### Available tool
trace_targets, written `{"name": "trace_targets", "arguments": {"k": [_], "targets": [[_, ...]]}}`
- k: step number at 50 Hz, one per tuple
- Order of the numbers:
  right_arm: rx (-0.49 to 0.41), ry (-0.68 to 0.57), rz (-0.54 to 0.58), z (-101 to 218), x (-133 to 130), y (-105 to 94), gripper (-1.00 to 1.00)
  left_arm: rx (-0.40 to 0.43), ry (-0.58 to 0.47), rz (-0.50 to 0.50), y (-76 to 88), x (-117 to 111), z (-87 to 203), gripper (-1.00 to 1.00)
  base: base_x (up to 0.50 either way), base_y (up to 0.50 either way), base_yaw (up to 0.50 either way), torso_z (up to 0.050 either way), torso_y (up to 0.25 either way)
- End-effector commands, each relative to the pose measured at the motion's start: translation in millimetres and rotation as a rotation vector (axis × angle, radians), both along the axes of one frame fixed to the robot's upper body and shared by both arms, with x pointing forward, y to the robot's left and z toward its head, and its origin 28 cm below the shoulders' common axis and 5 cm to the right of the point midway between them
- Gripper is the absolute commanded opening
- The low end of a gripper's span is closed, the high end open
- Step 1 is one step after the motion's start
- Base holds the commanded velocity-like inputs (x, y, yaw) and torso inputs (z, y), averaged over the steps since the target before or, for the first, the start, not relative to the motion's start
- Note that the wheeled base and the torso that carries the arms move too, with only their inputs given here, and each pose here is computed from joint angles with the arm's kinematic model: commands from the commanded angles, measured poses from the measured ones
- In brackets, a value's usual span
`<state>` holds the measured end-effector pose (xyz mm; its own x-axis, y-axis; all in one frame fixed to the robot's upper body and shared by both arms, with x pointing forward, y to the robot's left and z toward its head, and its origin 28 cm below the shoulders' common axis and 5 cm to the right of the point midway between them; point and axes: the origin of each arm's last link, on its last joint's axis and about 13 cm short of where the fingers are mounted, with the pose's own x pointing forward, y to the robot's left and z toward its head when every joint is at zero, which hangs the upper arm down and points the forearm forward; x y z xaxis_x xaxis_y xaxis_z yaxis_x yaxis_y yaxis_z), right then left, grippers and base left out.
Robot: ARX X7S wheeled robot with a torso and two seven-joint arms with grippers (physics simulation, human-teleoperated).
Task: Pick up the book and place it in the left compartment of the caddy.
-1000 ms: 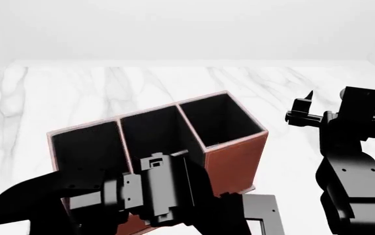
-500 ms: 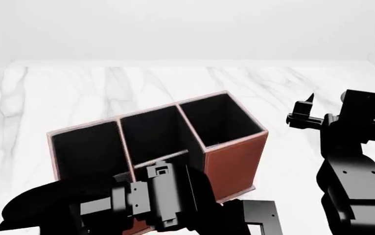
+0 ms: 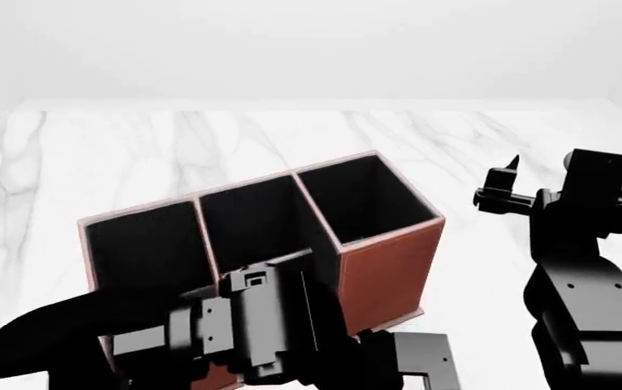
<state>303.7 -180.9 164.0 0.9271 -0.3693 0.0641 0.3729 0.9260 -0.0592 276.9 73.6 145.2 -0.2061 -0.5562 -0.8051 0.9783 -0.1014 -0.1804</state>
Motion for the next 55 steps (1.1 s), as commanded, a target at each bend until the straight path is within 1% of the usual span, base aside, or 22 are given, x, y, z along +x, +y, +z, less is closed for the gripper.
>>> {"name": "trace_targets", "arguments": {"k": [1, 4, 6, 16, 24, 32, 33, 36, 37, 39, 40, 43, 44, 46, 47, 49, 50, 51, 52, 53, 54, 55], "targets": [[0.002, -0.009, 0.002, 3.2, 0.6, 0.5, 1.00, 0.032, -0.005, 0.052, 18.0, -23.7, 37.8, -1.00, 0.00, 0.00, 0.00, 0.000, 0.000], [0.002, -0.010, 0.002, 3.6, 0.7, 0.5, 1.00, 0.036, -0.019, 0.059, 21.3, -27.9, 44.4, -1.00, 0.00, 0.00, 0.00, 0.000, 0.003], [0.006, -0.014, 0.001, 5.1, 0.7, 0.5, 1.00, 0.032, -0.057, 0.114, 35.8, -39.5, 76.1, -1.00, 0.00, 0.00, 0.00, 0.000, 0.000], [0.007, -0.019, 0.001, 6.9, 0.3, 0.6, 1.00, -0.040, -0.172, 0.230, 68.6, -65.1, 138.3, -1.00, 0.00, 0.00, 0.00, 0.000, 0.001], [0.006, -0.023, 0.001, 9.2, -0.2, 0.8, 1.00, -0.059, -0.208, 0.340, 90.3, -66.7, 158.4, -1.00, 0.00, 0.00, 0.00, 0.000, 0.000], [0.008, -0.024, 0.000, 9.0, -0.6, 0.3, 1.00, -0.024, -0.268, 0.541, 122.8, -60.0, 174.1, -1.00, 0.00, 0.00, 0.00, 0.000, 0.000], [0.009, -0.024, -0.001, 9.1, -0.3, 0.1, 1.00, -0.012, -0.282, 0.612, 130.6, -61.1, 181.3, -1.00, 0.00, 0.00, 0.00, 0.000, 0.010], [0.008, -0.025, 0.000, 9.8, 0.1, 0.4, 1.00, -0.043, -0.297, 0.684, 141.6, -64.7, 197.7, -1.00, 0.00, 0.00, 0.00, 0.000, 0.000], [0.007, -0.026, 0.002, 10.1, 0.3, 1.1, 1.00, -0.065, -0.341, 0.751, 149.1, -65.2, 210.0, -1.00, 0.00, 0.00, 0.00, 0.000, 0.000], [0.006, -0.026, 0.002, 10.1, 0.4, 1.4, 1.00, -0.065, -0.365, 0.784, 151.7, -65.9, 214.9, -1.00, 0.00, 0.00, 0.00, 0.000, 0.000], [0.007, -0.027, 0.004, 10.0, 0.1, 1.9, 1.00, -0.097, -0.372, 0.848, 156.8, -68.7, 227.1, -1.00, 0.00, 0.00, 0.00, 0.000, 0.000], [0.010, -0.027, 0.005, 10.1, 0.3, 2.0, 1.00, -0.171, -0.355, 0.933, 161.0, -76.1, 246.0, -1.00, 0.00, 0.00, 0.00, 0.000, 0.003], [0.009, -0.027, 0.004, 10.0, 0.6, 2.1, 1.00, -0.160, -0.389, 1.006, 162.8, -76.7, 252.2, -1.00, 0.00, 0.00, 0.00, 0.000, 0.000], [0.009, -0.027, 0.004, 10.7, 1.0, 2.4, 1.00, -0.200, -0.357, 1.031, 163.7, -80.1, 259.8, -1.00, 0.00, 0.00, 0.00, 0.000, 0.000], [0.008, -0.030, 0.005, 11.7, 1.0, 2.8, 1.00, -0.203, -0.358, 1.136, 163.3, -82.0, 268.9, -1.00, 0.00, 0.00, 0.00, 0.000, 0.000], [0.008, -0.030, 0.006, 11.8, 1.0, 2.9, 1.00, -0.248, -0.354, 1.170, 161.9, -85.4, 278.8, -1.00, 0.00, 0.00, 0.00, 0.000, 0.000], [0.008, -0.029, 0.005, 11.5, 1.2, 2.7, 1.00, -0.251, -0.378, 1.270, 160.9, -83.8, 285.5, -1.00, 0.00, 0.00, 0.00, 0.000, 0.000], [0.008, -0.029, 0.004, 11.4, 1.2, 2.6, 1.00, -0.265, -0.362, 1.279, 158.8, -84.5, 289.4, -1.00, 0.00, 0.00, 0.00, 0.000, 0.010], [0.009, -0.029, 0.005, 11.5, 1.1, 2.6, 1.00, -0.255, -0.411, 1.286, 157.4, -84.6, 290.7, -1.00, 0.00, 0.00, 0.00, 0.000, 0.000], [0.008, -0.029, 0.004, 11.6, 1.2, 2.6, 1.00, -0.253, -0.504, 1.412, 155.7, -83.3, 292.7, -1.00, 0.00, 0.00, 0.00, 0.000, 0.000], [0.010, -0.029, 0.004, 11.6, 1.3, 2.6, 1.00, -0.269, -0.433, 1.487, 153.4, -83.1, 293.1, -1.00, 0.00, 0.00, 0.00, 0.000, 0.000], [0.010, -0.029, 0.004, 11.7, 1.5, 2.7, 1.00, -0.267, -0.366, 1.501, 151.1, -82.5, 294.4, -1.00, 0.00, 0.00, 0.00, 0.000, 0.000]]}}
